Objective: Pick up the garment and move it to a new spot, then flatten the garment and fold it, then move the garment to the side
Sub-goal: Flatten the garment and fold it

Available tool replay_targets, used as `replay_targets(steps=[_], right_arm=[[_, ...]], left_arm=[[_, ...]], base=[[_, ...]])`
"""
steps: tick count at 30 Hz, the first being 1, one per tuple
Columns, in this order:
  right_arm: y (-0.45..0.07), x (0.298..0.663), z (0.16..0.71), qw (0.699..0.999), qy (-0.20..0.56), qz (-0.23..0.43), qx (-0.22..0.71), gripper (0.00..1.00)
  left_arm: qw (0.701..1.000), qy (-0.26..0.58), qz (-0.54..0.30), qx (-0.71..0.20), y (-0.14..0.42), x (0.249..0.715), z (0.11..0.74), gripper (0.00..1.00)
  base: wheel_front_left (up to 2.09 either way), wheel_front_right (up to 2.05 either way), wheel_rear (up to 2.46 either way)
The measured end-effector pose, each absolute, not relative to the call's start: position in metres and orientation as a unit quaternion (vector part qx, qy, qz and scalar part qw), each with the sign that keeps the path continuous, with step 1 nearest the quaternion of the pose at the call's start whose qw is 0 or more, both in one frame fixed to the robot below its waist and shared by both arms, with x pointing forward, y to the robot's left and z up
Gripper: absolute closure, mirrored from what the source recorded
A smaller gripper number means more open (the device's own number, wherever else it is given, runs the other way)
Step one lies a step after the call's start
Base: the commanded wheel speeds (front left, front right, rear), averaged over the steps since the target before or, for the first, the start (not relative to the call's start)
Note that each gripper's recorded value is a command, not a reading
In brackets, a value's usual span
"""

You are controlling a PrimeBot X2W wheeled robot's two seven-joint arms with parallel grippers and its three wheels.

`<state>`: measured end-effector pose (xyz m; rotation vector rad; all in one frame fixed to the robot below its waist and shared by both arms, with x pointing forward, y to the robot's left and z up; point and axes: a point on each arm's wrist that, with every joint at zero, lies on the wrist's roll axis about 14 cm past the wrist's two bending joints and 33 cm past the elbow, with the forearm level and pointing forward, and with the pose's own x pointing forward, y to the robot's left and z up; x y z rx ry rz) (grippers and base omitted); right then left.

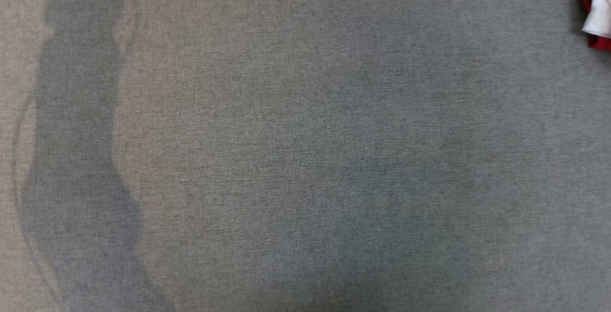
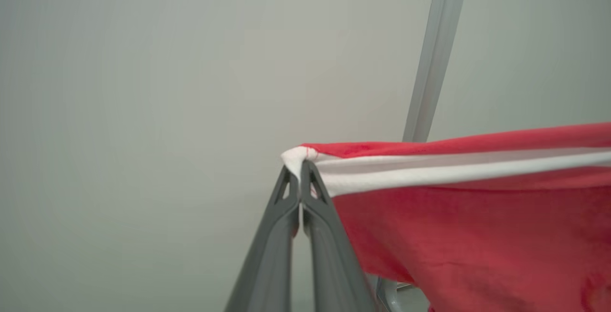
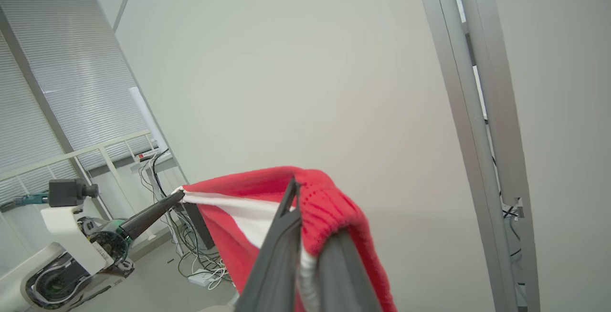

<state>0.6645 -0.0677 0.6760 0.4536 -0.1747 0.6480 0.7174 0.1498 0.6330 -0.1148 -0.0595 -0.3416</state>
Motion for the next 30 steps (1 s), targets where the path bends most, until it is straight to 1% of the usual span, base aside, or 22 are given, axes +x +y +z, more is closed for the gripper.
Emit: replay_targets(steps=[3,5,6,9,10,12,15,17,22,25,30], right_arm=[[-0.061,0.669,0.692,0.908,-0.133,0.318,0.236,1.00],[-0.055,0.670,0.693,0.902,-0.141,0.323,0.251,1.00],[-0.049,0.670,0.685,0.901,-0.128,0.327,0.256,1.00],[-0.033,0.665,0.635,0.908,-0.053,0.340,0.240,1.00],[-0.028,0.658,0.605,0.908,-0.005,0.343,0.240,1.00],[-0.025,0.646,0.581,0.906,0.034,0.347,0.239,1.00],[-0.018,0.618,0.544,0.896,0.104,0.357,0.243,1.00],[-0.017,0.595,0.523,0.888,0.148,0.360,0.246,1.00],[-0.022,0.536,0.500,0.871,0.219,0.369,0.240,1.00],[-0.029,0.501,0.492,0.866,0.248,0.373,0.223,1.00],[-0.044,0.450,0.492,0.862,0.269,0.371,0.217,1.00]], left_arm=[[0.985,-0.056,-0.154,-0.057,0.159,0.725,0.641,1.00],[0.984,-0.065,-0.149,-0.066,0.162,0.726,0.644,1.00],[0.985,-0.055,-0.149,-0.066,0.162,0.727,0.637,1.00],[0.986,-0.006,-0.159,-0.054,0.155,0.720,0.600,1.00],[0.985,0.014,-0.161,-0.062,0.155,0.710,0.579,1.00],[0.983,0.052,-0.164,-0.067,0.155,0.698,0.554,1.00],[0.975,0.130,-0.171,-0.061,0.158,0.668,0.506,1.00],[0.967,0.171,-0.172,-0.074,0.163,0.644,0.484,1.00],[0.934,0.293,-0.192,-0.073,0.172,0.564,0.433,1.00],[0.926,0.310,-0.200,-0.084,0.176,0.527,0.430,1.00],[0.910,0.335,-0.221,-0.106,0.172,0.463,0.434,1.00]], base=[[0.00,0.00,0.00],[0.00,0.00,0.00],[0.00,0.00,0.00],[0.00,0.00,0.00],[0.00,0.00,0.00],[0.00,0.00,0.00],[0.00,0.00,0.00],[0.00,0.00,0.00],[0.00,0.00,0.00],[0.00,0.00,0.00],[0.00,0.00,0.00]])
